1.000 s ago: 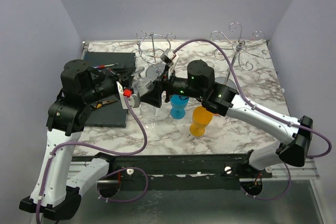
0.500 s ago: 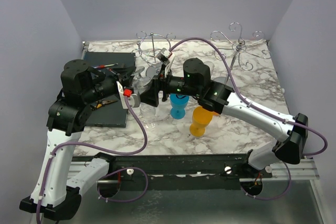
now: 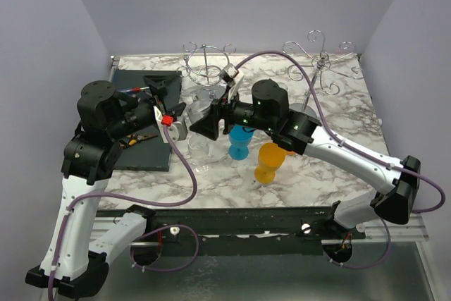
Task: Place the wine glass upside down on the wine glass rack
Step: Turn the wine glass upside down at the wine rack.
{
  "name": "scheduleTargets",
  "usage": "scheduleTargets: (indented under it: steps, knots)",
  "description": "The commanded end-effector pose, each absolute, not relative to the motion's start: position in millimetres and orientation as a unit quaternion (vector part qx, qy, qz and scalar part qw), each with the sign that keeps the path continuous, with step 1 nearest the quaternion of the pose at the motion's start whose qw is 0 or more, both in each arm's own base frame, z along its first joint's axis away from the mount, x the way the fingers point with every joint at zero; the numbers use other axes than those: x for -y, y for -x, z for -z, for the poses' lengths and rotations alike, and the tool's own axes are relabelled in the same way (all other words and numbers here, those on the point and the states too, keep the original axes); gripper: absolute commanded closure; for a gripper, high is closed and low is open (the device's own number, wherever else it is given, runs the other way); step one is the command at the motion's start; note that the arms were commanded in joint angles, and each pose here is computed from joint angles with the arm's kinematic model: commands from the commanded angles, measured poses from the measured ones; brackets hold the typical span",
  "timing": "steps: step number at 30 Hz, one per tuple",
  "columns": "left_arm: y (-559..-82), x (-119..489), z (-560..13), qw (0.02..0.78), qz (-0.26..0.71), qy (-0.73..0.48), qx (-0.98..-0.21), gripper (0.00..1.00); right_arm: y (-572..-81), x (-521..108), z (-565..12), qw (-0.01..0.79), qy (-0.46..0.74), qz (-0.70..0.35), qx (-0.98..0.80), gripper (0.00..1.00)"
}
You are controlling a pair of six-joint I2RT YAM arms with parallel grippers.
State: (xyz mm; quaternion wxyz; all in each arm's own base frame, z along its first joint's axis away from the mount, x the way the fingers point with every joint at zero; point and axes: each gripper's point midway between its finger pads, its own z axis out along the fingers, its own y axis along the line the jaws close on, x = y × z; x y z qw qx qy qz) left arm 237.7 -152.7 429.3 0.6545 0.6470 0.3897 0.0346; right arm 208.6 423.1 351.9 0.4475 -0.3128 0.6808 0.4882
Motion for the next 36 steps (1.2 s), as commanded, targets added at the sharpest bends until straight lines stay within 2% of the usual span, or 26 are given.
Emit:
scheduleTargets:
  steps: [1, 3, 5, 13, 19, 25, 36]
  knots:
    - [-232, 155, -441, 0.673, -0.014, -0.624, -0.397, 0.2, -233, -385, -388, 0.538, 0.272, -0.432, -0.671, 0.8]
    - [-233, 154, -439, 0.672, -0.005, -0.615, -0.413, 0.09, -244, -367, -390, 0.566, 0.257, -0.394, -0.676, 0.86]
    - [-235, 153, -436, 0.67, 0.002, -0.608, -0.426, 0.05, -254, -345, -397, 0.601, 0.242, -0.351, -0.676, 0.91]
    - [-248, 150, -434, 0.665, 0.043, -0.549, -0.505, 0.03, -256, -258, -439, 0.693, 0.183, -0.24, -0.655, 0.99]
    - [-254, 153, -429, 0.657, 0.081, -0.517, -0.544, 0.04, -266, -194, -410, 0.719, 0.109, -0.121, -0.676, 0.99]
    - [-259, 158, -426, 0.647, 0.116, -0.496, -0.567, 0.03, -257, -134, -395, 0.758, 0.012, -0.071, -0.649, 0.99]
    - [-263, 172, -421, 0.633, 0.171, -0.483, -0.58, 0.03, -272, -81, -343, 0.741, -0.042, 0.02, -0.67, 1.0]
